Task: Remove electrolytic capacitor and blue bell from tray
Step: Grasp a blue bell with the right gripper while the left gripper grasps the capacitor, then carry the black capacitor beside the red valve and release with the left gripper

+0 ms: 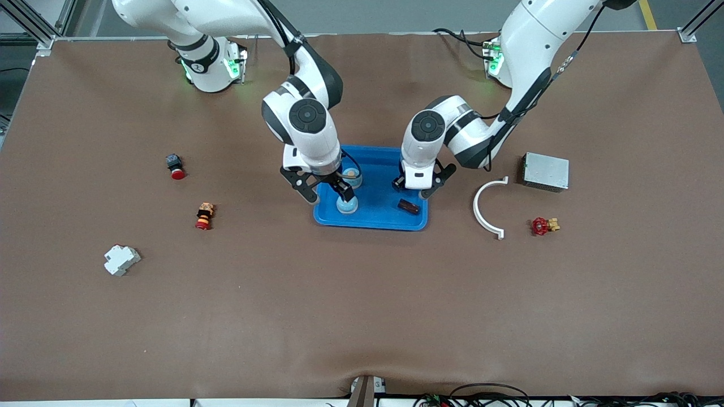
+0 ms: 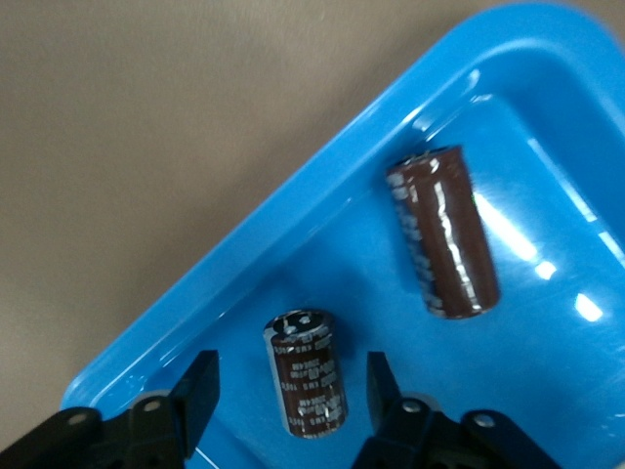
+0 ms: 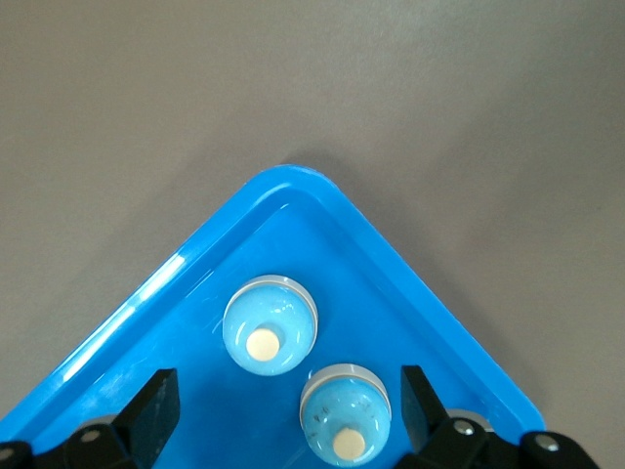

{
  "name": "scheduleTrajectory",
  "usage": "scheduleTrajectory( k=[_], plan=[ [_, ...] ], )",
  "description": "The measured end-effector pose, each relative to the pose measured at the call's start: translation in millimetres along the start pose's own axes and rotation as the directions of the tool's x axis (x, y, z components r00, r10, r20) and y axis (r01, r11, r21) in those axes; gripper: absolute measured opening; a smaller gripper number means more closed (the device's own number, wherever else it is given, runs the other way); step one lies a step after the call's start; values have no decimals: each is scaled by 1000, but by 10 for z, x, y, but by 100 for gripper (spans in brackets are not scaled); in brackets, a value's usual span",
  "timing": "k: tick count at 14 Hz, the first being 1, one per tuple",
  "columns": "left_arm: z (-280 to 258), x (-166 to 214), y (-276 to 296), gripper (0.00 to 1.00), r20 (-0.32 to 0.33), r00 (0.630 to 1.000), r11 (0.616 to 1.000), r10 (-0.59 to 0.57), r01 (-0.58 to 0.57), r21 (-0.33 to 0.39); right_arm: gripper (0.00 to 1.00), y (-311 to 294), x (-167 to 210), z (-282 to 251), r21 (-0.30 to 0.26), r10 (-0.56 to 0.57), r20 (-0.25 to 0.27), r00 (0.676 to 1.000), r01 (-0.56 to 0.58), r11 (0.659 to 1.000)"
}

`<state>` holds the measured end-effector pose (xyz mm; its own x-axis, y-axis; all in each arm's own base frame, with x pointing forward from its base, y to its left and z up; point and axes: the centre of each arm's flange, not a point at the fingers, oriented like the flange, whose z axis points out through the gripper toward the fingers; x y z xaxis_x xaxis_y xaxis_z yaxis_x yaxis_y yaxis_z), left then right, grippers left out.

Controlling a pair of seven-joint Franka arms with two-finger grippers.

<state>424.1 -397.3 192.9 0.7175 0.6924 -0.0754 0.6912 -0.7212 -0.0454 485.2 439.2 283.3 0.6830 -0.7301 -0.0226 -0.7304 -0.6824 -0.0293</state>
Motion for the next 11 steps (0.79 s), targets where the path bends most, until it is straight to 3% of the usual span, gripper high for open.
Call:
scheduleTrajectory(
  k=[1,4,5,8,11],
  plan=[
    [38,-26,-1,68,2,1000,1000,-4,4,5,100,-31,1,61,-1,3,-9,1000,-3,1000],
    [77,-36,12,38,7,1000,1000,-5,5,8,100,-129,12,264,4,16,-25,1000,-16,1000],
    [70,-32,22,33,7,1000,1000,-6,6,6,100,-162,16,342,2,21,-27,999,-21,1000],
    [-37,28,90,33,-1,1000,1000,-12,12,-18,100,-265,-6,531,-1,30,-41,999,-30,1000],
    [-419,252,120,33,-54,998,1000,-10,9,-21,100,-308,-37,612,9,33,-45,998,-33,999]
  ],
)
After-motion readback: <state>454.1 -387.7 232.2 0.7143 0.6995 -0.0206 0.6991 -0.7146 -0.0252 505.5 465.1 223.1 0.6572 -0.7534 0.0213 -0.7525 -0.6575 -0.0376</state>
